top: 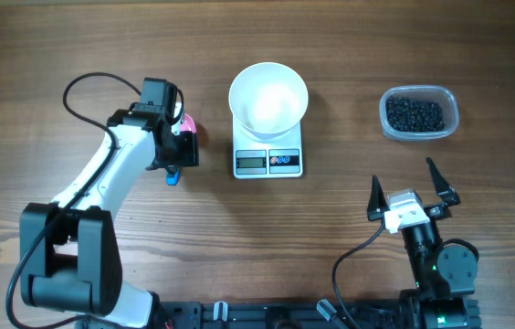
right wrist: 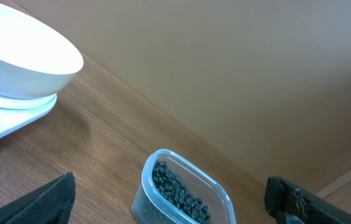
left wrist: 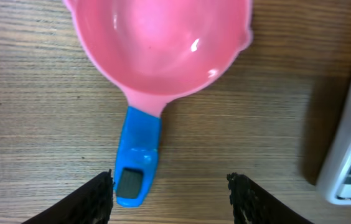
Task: Scoop item into bowl and weigh 150g on scale
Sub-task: 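Lower the left gripper and close it on the blue handle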
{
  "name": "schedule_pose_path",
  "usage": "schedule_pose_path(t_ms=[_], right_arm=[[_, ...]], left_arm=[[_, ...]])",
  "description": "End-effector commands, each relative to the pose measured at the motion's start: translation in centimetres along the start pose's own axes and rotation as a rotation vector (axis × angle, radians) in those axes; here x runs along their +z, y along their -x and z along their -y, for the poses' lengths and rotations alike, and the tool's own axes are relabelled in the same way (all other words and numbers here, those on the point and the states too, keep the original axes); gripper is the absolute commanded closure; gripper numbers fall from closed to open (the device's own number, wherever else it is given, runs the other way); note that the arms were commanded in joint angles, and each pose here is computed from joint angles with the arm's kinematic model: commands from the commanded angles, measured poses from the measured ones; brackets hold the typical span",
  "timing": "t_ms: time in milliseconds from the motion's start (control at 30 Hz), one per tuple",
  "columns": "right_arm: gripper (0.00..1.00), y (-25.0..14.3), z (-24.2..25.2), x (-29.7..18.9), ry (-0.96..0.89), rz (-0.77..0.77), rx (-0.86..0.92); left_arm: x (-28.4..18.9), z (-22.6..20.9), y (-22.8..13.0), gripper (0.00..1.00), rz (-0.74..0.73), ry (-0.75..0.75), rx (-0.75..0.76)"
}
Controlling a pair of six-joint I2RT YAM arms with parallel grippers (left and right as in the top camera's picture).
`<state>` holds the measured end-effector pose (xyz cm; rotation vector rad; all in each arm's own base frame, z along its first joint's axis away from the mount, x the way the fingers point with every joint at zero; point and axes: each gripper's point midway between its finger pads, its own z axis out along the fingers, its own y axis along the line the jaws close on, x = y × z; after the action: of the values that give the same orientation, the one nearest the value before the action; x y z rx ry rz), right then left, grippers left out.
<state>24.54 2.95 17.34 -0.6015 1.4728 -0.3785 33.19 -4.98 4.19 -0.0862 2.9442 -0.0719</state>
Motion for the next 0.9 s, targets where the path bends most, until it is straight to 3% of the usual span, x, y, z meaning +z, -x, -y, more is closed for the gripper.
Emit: schedule_pose_path(t_ms=[0,300,367,633,867], right_arm=[[0.00,0.2,0.0,0.0,0.001,0.010,-0.003],[0.00,0.2,0.0,0.0,0.001,0.010,-0.003],[0.00,0.2,0.0,0.0,0.001,0.010,-0.003],[0.00,0.2,0.0,0.0,0.001,0.010,-0.003],[0.00,0.2,0.0,0.0,0.001,0.010,-0.003]], left_arm=[[1.0,-1.3,-0.4,0.36,0.008,0.072,-0.003],[3.5,-1.6,-1.3,0.36,0.053,0.066,-0.005],[4.1,-1.6,-1.4,0.40,0.069,0.063,-0.006],[4.0,-1.1,1.1,0.46,0.178,0.040,-0.008],[4.3,-1.2,0.7,0.63,0.163,0.041,-0.040]])
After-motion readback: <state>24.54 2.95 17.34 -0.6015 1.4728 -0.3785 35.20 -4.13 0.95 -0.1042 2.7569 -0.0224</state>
